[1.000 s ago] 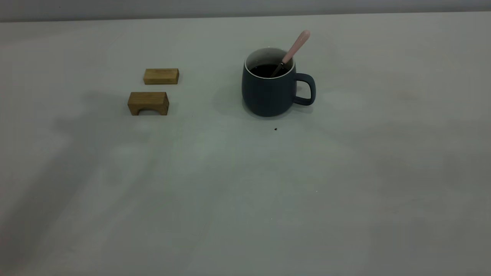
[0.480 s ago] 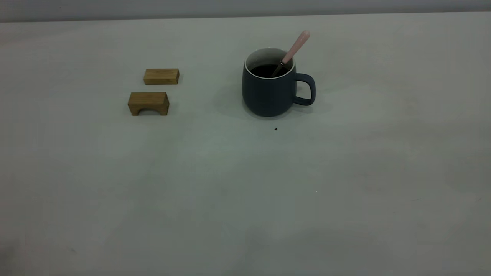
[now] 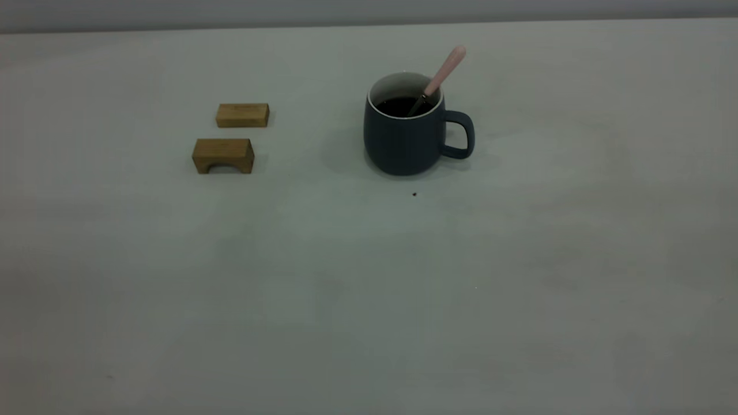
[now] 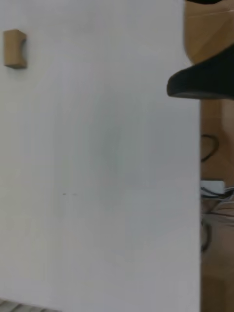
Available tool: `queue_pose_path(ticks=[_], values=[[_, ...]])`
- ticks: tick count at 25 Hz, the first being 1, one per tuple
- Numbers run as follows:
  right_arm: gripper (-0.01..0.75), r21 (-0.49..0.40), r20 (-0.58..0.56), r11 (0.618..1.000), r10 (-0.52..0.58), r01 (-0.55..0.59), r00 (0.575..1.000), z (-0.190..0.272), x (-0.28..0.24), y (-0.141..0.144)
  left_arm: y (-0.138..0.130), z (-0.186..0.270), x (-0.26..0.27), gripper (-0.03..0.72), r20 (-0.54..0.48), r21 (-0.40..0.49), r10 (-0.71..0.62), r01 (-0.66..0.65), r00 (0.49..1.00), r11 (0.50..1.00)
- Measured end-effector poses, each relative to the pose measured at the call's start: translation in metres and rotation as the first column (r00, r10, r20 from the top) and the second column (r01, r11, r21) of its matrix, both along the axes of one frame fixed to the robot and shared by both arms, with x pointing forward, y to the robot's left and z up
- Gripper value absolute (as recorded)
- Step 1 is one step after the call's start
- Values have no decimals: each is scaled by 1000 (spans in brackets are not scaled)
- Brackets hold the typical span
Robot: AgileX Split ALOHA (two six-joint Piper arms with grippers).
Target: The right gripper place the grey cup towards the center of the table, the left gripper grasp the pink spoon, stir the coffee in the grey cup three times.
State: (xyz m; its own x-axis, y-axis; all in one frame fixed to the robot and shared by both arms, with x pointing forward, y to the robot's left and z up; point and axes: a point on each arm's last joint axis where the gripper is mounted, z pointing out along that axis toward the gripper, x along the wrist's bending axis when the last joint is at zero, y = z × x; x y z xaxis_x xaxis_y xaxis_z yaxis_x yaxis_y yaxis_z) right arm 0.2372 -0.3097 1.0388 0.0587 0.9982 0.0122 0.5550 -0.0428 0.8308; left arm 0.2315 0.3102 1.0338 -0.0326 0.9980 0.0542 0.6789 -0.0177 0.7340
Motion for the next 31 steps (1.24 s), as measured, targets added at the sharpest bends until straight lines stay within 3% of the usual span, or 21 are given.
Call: queue_pose_path(ticks=[5,31], values=[[523,0,0,1000,0,0,1000,0,0,0,1,-1,-9,446,67,5,0,-1,998,1000],[523,0,0,1000,0,0,1000,0,0,0,0,-1,-9,446,68,3,-1,1,998,1000]])
